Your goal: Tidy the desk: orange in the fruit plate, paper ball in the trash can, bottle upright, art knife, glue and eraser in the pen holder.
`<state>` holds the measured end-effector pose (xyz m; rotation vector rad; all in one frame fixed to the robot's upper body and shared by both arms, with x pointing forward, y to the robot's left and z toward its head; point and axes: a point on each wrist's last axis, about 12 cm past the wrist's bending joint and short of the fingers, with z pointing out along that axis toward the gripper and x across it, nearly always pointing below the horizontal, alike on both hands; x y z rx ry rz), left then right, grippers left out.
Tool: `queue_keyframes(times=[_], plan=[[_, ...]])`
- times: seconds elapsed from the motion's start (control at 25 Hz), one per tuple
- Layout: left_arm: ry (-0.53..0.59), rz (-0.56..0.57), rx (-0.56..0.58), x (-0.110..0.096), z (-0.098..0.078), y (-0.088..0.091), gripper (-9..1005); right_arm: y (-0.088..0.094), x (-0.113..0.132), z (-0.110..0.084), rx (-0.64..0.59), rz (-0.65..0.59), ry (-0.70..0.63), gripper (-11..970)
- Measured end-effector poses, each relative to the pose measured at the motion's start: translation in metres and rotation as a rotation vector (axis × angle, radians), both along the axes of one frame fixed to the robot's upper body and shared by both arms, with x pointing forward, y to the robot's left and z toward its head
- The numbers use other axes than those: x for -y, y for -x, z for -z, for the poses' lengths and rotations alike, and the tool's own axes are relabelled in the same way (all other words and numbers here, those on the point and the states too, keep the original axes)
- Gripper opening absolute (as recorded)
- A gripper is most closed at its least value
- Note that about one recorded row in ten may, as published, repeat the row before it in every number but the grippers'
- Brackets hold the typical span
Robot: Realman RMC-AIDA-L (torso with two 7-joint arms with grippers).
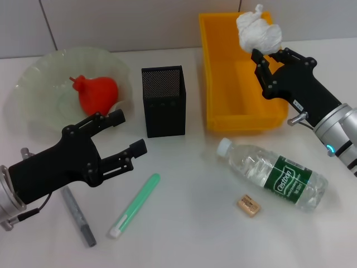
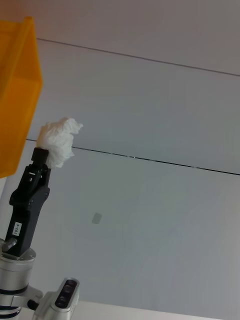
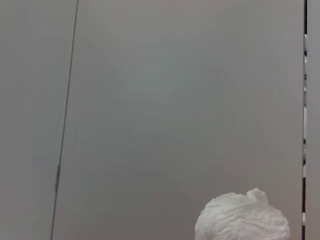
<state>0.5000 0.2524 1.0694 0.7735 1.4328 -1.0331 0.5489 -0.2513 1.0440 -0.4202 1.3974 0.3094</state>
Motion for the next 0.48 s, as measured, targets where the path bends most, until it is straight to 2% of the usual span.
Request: queue_keyframes(times=[0.08,0.48], plan=[[0.000,0.000,-0.001,-0.0001,0.0002,0.0002,816,0.0002,-0.0014,0.0001,-0.001,-0.002,-0.004,228],[-0.003,-0.001,-0.003,-0.0009,0.0019,0.0026,816,0.0006,-0.0006,0.0008,-0.005,0.004,-0.008,375]])
